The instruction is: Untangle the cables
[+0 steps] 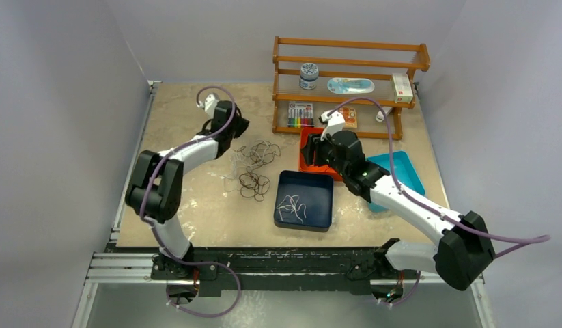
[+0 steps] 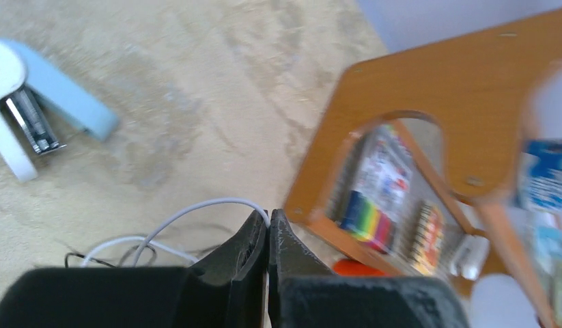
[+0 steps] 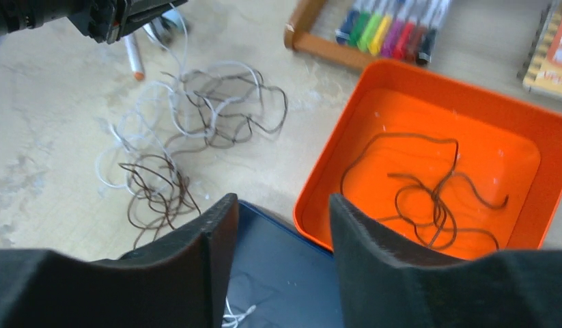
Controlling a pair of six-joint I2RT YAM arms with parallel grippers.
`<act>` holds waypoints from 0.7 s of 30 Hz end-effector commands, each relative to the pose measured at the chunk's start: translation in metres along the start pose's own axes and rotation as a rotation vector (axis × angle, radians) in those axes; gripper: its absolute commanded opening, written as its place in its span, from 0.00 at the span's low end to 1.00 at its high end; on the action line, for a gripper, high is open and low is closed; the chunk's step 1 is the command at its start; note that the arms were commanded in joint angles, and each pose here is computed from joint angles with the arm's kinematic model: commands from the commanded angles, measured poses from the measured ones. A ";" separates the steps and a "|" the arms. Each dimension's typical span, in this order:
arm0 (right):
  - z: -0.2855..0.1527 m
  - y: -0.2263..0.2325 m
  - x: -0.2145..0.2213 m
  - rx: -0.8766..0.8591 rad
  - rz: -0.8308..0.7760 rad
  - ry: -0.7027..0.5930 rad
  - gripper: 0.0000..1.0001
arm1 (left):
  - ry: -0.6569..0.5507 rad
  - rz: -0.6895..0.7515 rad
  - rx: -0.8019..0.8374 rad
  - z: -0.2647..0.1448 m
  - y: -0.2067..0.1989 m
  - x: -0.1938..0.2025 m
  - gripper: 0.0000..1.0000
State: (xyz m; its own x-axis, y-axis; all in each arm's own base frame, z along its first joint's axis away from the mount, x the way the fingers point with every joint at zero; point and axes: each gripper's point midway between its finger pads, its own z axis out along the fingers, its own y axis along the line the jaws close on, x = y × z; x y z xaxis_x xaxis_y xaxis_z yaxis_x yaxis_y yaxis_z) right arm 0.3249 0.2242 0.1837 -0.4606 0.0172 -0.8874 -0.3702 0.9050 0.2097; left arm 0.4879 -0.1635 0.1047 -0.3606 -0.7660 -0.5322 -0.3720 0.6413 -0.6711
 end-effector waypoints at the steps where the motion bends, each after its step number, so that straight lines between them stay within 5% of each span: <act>1: -0.017 0.022 -0.063 -0.114 -0.015 -0.252 0.59 | -0.054 0.118 0.257 -0.059 -0.080 -0.043 0.00; 10: -0.032 0.068 -0.125 -0.349 -0.134 -0.542 0.77 | 0.044 0.290 0.615 -0.160 -0.156 -0.054 0.00; 21: -0.025 0.143 -0.158 -0.735 -0.238 -0.701 0.80 | 0.025 0.306 0.834 -0.246 -0.213 -0.086 0.00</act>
State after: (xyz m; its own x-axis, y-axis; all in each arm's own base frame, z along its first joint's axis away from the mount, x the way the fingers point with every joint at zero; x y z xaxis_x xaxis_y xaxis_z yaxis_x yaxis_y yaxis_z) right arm 0.3362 0.3204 0.2992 0.0109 0.1976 -0.9802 -0.8165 0.5676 0.1054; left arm 0.4126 -0.2194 0.3624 -0.4165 -0.5701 -0.7082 0.3517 0.6172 -0.7038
